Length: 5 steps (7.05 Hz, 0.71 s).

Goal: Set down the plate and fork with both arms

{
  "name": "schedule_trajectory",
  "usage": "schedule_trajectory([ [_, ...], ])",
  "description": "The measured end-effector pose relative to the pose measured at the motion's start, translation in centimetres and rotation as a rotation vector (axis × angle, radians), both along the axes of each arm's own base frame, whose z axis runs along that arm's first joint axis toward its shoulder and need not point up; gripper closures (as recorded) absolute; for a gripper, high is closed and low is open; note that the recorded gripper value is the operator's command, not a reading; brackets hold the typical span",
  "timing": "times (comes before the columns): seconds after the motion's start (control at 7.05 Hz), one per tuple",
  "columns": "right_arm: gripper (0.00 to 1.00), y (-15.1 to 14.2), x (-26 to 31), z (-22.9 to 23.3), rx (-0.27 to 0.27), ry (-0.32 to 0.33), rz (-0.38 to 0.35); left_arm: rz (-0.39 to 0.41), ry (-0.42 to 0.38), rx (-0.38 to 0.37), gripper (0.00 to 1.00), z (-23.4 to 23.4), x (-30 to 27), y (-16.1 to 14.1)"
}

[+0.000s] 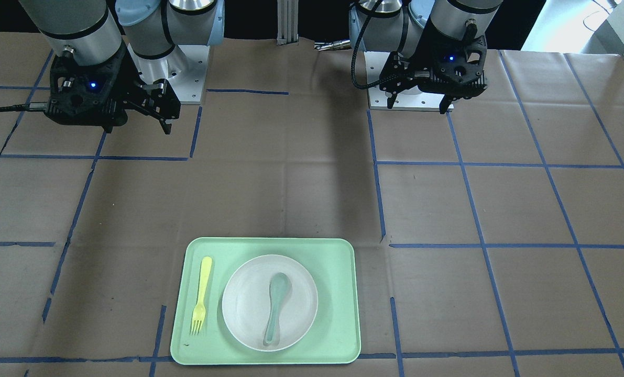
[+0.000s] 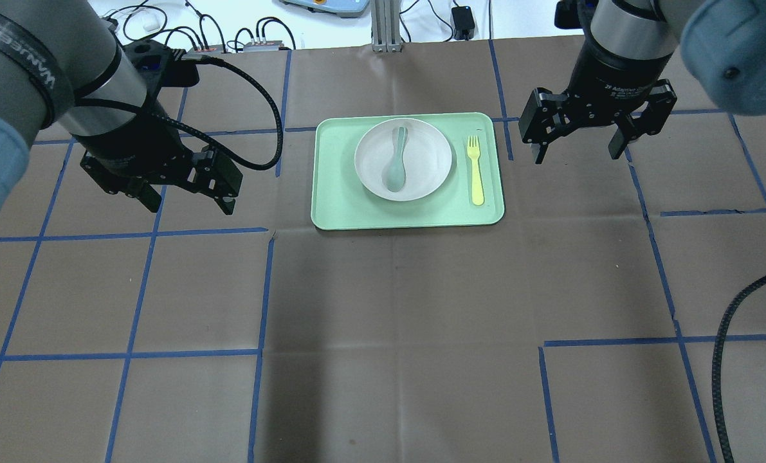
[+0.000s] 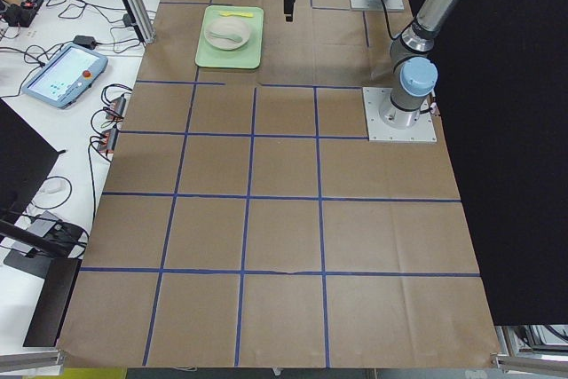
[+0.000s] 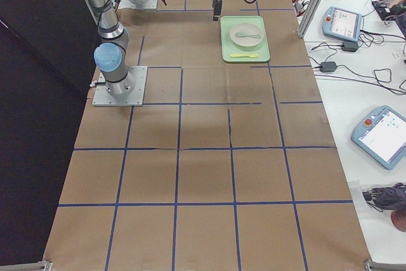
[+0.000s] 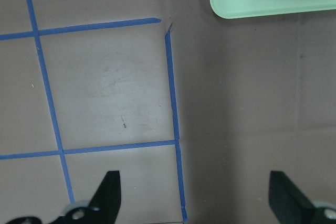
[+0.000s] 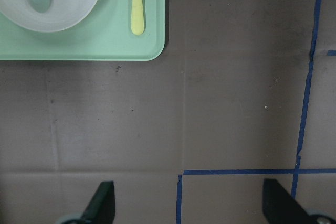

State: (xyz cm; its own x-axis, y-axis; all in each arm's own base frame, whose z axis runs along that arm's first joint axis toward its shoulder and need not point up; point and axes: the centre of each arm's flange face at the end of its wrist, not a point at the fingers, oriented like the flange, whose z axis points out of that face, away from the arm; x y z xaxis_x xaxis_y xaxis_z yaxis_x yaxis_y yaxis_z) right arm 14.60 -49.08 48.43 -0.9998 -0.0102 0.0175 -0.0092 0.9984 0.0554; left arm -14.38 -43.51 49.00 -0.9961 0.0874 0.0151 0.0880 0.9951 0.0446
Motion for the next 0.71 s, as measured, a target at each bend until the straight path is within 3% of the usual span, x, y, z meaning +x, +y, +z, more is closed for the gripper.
schedule_trajectory([
  [0.71,0.0,-0.52,-0.03,-0.02,-0.031,0.006,0.006,0.0,0.0,0.0,0.01,0.0,0.0,0.02],
])
